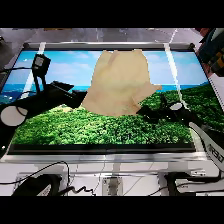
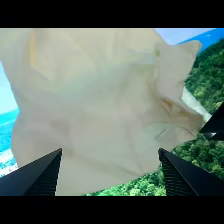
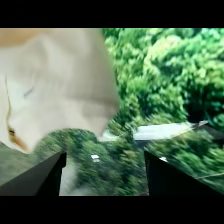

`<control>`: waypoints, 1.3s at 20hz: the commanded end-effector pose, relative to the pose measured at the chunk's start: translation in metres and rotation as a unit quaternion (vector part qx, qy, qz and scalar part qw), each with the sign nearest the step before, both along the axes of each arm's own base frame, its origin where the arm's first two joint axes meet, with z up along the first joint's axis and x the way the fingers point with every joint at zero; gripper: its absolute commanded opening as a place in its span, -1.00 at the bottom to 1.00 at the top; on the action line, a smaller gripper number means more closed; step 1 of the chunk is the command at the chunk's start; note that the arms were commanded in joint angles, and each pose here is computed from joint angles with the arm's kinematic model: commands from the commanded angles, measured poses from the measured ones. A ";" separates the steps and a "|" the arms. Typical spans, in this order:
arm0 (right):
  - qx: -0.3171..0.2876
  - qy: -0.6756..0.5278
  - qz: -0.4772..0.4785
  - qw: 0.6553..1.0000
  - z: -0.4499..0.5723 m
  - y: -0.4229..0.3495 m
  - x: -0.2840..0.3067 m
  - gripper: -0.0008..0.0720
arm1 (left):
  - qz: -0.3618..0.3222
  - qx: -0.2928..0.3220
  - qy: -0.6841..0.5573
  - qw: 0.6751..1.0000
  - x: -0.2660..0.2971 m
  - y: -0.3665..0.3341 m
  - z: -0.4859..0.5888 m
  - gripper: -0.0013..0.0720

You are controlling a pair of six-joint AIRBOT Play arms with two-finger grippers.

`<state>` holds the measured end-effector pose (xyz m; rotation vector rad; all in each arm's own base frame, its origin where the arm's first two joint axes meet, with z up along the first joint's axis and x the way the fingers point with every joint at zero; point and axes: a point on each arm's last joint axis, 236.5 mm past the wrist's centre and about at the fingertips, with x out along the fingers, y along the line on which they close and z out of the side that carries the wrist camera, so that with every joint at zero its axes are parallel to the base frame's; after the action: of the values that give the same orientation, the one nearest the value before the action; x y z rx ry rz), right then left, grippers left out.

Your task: Fold the clothes and pants, and hang the long-sleeved shirts on hangers.

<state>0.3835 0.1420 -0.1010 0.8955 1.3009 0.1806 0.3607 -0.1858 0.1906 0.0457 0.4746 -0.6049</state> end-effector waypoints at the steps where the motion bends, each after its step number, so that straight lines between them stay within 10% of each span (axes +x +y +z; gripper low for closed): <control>1: 0.030 0.003 -0.054 0.998 -0.009 0.005 0.030 0.45 | 0.015 -0.001 0.003 1.000 0.020 0.000 -0.014 0.92; 8: -0.010 -0.078 -0.057 0.995 0.011 0.020 0.071 -0.94 | 0.047 -0.012 -0.017 0.999 0.049 0.004 -0.019 0.92; 17: -0.178 -0.027 0.318 0.931 0.084 -0.046 -0.070 -0.94 | 0.096 -0.051 -0.072 0.991 0.054 0.032 0.026 0.91; 22: -0.228 -0.007 0.321 0.919 0.118 -0.085 -0.189 -0.94 | 0.128 -0.084 0.035 0.988 0.053 0.045 -0.013 0.91; 26: -0.385 0.001 0.192 0.903 0.136 -0.166 -0.240 -0.94 | 0.094 -0.057 0.170 0.979 0.036 0.023 -0.086 0.91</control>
<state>0.1887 0.0329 0.0280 0.0288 1.4193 0.2430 0.4115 -0.1509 0.1489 -0.1720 0.5774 -0.4228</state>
